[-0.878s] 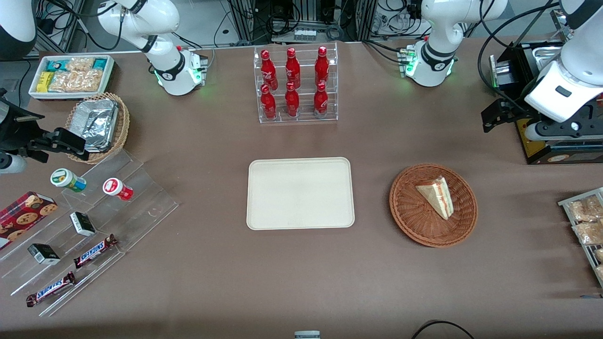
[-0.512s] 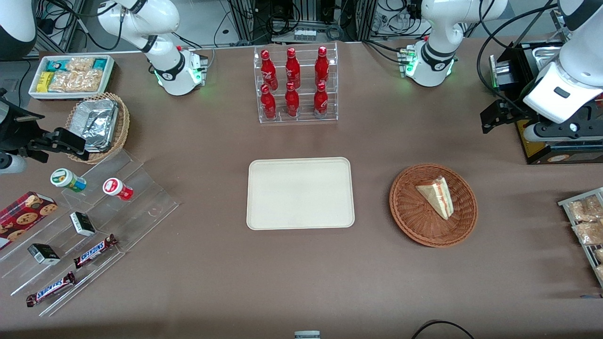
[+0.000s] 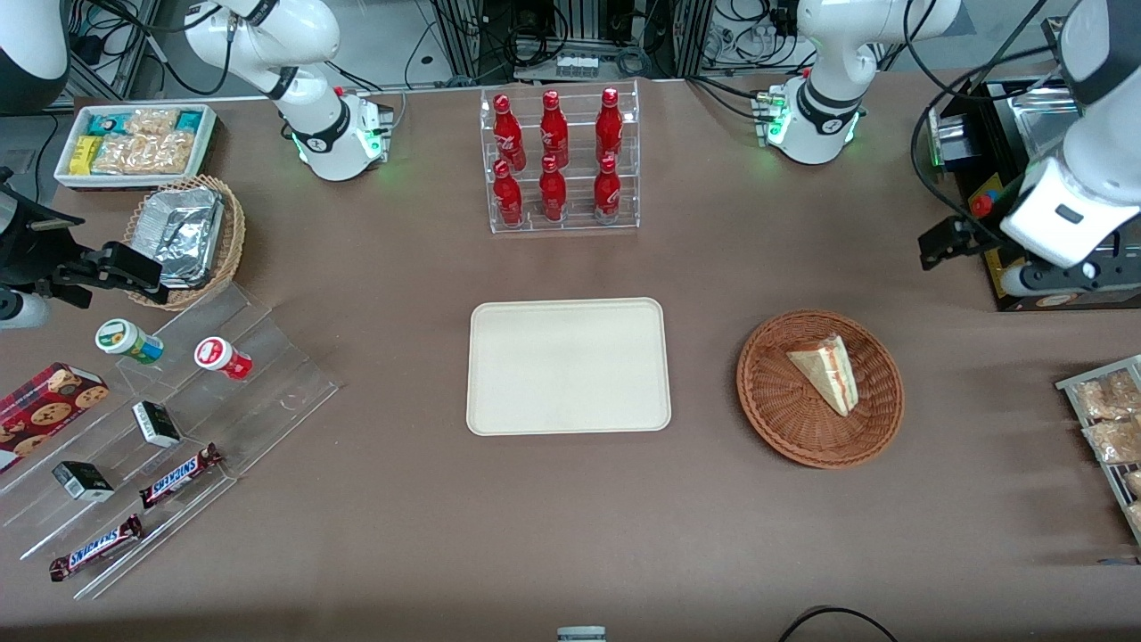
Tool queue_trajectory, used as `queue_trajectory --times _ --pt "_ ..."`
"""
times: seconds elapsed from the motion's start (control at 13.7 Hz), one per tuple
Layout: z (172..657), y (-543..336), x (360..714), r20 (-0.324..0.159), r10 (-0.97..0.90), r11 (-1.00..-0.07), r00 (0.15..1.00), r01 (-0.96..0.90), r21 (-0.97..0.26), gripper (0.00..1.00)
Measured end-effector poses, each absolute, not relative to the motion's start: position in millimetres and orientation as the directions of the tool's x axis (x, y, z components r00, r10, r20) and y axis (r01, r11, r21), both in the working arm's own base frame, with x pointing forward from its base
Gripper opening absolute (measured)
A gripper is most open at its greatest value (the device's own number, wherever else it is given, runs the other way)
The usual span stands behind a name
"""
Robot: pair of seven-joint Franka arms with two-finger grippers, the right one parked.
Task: Place sandwich from basket to tray
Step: 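Move the left gripper over the wrapped sandwich in the wicker basket, then lower the left gripper and close it on the sandwich's crust edge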
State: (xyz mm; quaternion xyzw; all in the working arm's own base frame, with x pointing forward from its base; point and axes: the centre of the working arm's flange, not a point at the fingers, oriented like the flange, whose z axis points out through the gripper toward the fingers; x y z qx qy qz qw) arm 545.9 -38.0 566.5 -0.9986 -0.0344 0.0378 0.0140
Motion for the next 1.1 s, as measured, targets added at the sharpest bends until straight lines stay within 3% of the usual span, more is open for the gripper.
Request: queue_trajectory --times 0.66,1.1 --pt "449 -54 554 0.017 0.374 -0.927 0.927 0.374 -0.007 1.0" --pt "379 -84 558 -0.051 0.475 -0.88 0.878 0.474 -0.04 1.0"
